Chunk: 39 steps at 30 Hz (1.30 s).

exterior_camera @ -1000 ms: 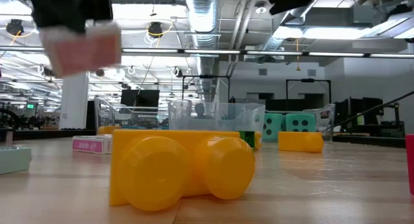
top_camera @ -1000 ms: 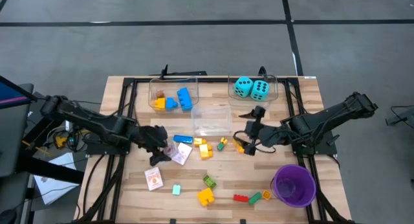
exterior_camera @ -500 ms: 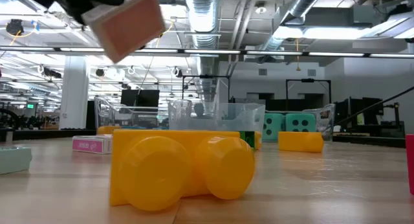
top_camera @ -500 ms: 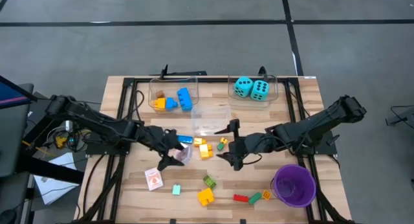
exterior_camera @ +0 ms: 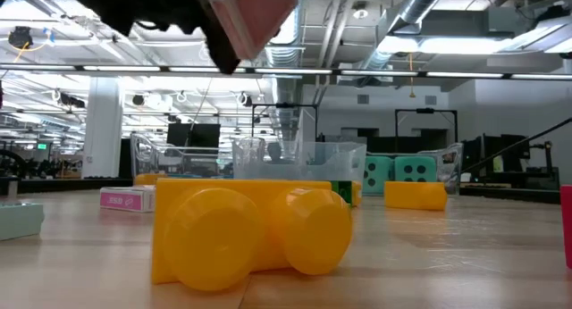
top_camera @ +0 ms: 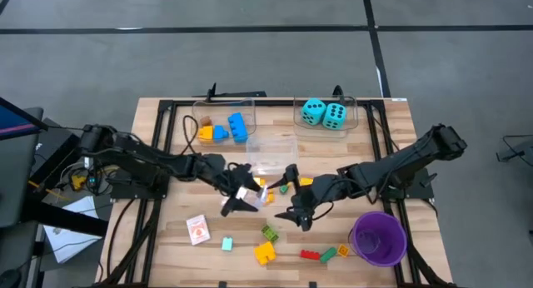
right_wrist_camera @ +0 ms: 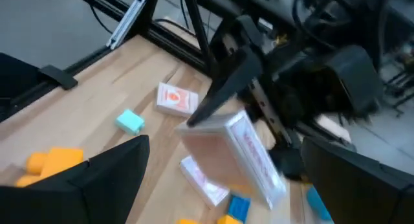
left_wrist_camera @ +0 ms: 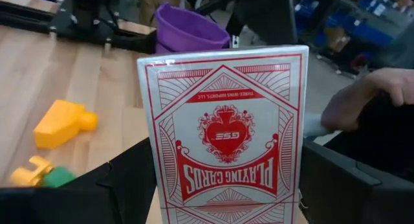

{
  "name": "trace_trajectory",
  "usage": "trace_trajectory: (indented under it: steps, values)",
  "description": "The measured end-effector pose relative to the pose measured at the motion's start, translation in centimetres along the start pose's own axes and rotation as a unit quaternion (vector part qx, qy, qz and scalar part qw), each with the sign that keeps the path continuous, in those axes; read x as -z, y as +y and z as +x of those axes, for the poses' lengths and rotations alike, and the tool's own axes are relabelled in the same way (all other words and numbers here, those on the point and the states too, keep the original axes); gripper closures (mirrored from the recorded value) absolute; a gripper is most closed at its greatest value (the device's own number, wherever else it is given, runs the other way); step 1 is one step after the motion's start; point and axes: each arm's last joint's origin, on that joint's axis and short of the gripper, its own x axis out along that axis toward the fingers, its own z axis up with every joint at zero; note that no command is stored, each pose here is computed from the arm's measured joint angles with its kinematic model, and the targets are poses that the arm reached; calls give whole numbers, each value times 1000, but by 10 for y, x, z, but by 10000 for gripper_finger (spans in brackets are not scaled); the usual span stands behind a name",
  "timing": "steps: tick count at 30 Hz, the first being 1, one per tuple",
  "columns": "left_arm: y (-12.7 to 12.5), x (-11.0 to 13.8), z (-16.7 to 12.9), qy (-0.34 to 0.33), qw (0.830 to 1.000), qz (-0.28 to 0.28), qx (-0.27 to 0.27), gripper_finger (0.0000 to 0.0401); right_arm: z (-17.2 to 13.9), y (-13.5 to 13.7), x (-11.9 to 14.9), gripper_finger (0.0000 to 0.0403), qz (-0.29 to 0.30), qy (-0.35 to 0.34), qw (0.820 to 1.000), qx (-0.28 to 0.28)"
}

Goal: Pick & Place Toys
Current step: Put the red deck of cards into the bottom transparent bin

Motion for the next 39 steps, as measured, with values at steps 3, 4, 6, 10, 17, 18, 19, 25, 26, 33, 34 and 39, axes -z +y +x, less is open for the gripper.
trace_trajectory:
  steps: [3, 4, 6, 10, 17, 18, 19, 25, 26, 33, 34, 39]
  values:
    - [2, -3, 13, 8, 1000, 11, 5, 99, 7, 1, 3, 7, -12, 8, 1000, -2]
    - [3, -2, 16, 14, 1000, 14, 13, 99, 9, 0, 2, 7, -10, 8, 1000, -2]
    - [3, -4, 24, 17, 999, 19, 20, 99, 8, -1, 0, 7, -4, 5, 1000, -8]
    - [3, -10, 32, 10, 999, 30, 26, 99, 13, 0, 0, 7, -2, 3, 999, -35]
    - [-1, -16, 30, -1, 999, 42, 31, 99, 18, 3, 5, 7, -5, 32, 998, -48]
    - [-1, -17, 30, -6, 998, 44, 33, 99, 18, 2, 6, 7, -4, 32, 998, -46]
    - [-2, -17, 30, -7, 998, 45, 34, 99, 18, 1, 6, 7, -2, 31, 998, -45]
    - [-4, -19, 30, -15, 998, 48, 41, 98, 18, 2, 5, 17, -1, 29, 998, -51]
    - [-4, -19, 30, -14, 998, 48, 41, 98, 18, 2, 5, 22, -1, 30, 998, -52]
    - [-4, -18, 30, -14, 998, 48, 41, 98, 18, 2, 5, 82, -1, 29, 998, -50]
    - [-3, -18, 30, -14, 998, 48, 41, 98, 18, 2, 5, 94, -1, 29, 998, -50]
    - [-4, -18, 30, -14, 998, 48, 41, 98, 18, 1, 5, 153, -3, 27, 999, -47]
